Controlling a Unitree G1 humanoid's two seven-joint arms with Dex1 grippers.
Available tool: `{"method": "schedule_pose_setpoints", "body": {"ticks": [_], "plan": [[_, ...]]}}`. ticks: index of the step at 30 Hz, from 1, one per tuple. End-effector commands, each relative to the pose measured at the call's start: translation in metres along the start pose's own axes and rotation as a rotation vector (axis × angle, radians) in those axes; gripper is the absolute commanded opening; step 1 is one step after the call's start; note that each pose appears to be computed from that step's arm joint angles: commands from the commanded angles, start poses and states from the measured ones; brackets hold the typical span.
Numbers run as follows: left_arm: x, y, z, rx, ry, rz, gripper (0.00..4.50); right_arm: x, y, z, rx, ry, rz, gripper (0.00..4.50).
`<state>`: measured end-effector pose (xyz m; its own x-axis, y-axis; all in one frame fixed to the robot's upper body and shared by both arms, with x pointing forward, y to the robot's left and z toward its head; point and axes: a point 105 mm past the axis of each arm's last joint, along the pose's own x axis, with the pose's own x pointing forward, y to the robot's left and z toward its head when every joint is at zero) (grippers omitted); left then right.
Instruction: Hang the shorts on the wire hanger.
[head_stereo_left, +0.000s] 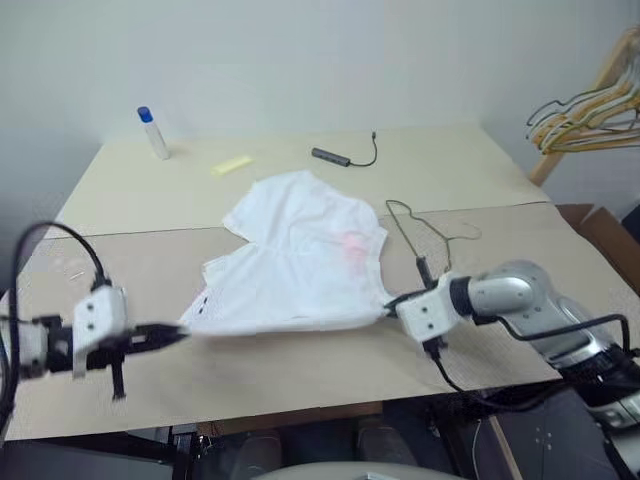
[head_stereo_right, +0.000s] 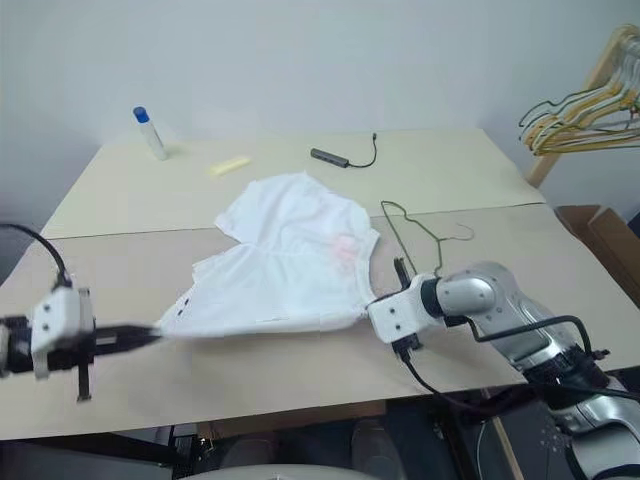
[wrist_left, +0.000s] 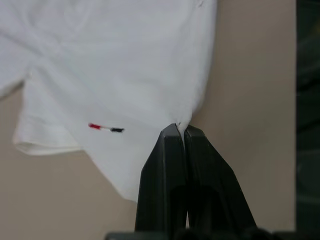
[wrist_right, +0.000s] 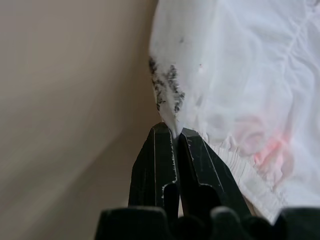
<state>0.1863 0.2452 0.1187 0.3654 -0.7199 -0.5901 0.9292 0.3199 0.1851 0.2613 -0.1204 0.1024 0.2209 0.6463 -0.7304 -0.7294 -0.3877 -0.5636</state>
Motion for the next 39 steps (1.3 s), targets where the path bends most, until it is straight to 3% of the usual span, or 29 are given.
{"method": "schedule_pose_setpoints", "body": {"ticks": [1, 6, 10, 13, 17, 21, 23, 25, 31, 39], "plan": [[-0.006, -0.017, 0.011, 0.070, 0.031, -0.075, 0.00, -0.014, 0.003, 0.012, -0.018, -0.014, 0.050, 0.06], [-0.010, -0.040, 0.003, 0.055, 0.109, -0.172, 0.00, -0.013, 0.015, 0.011, -0.007, -0.013, 0.103, 0.06], [-0.007, -0.033, 0.003, 0.071, 0.112, -0.139, 0.00, -0.011, 0.016, 0.011, -0.024, -0.005, 0.094, 0.06], [-0.002, -0.020, -0.001, 0.097, 0.149, -0.089, 0.70, -0.015, 0.017, 0.016, -0.022, -0.025, 0.093, 0.89], [-0.003, -0.015, 0.000, 0.106, 0.147, -0.097, 1.97, -0.020, 0.020, 0.014, -0.035, -0.009, 0.119, 2.29], [-0.012, -0.010, 0.022, 0.087, 0.044, -0.121, 3.22, -0.042, 0.010, 0.020, 0.100, -0.094, 0.069, 3.67], [-0.015, -0.003, 0.036, 0.090, -0.033, -0.099, 3.96, -0.053, -0.007, 0.017, 0.214, -0.123, -0.036, 4.46], [-0.013, 0.007, 0.053, 0.102, -0.136, -0.053, 4.49, -0.057, -0.031, 0.001, 0.379, -0.105, -0.189, 4.50], [0.007, 0.015, 0.106, 0.120, -0.441, -0.041, 4.49, -0.051, -0.068, -0.083, 1.035, 0.082, -0.541, 4.50], [0.026, 0.013, 0.114, 0.135, -0.459, -0.096, 4.49, -0.020, -0.054, -0.133, 1.373, 0.206, -0.646, 4.50]]}}
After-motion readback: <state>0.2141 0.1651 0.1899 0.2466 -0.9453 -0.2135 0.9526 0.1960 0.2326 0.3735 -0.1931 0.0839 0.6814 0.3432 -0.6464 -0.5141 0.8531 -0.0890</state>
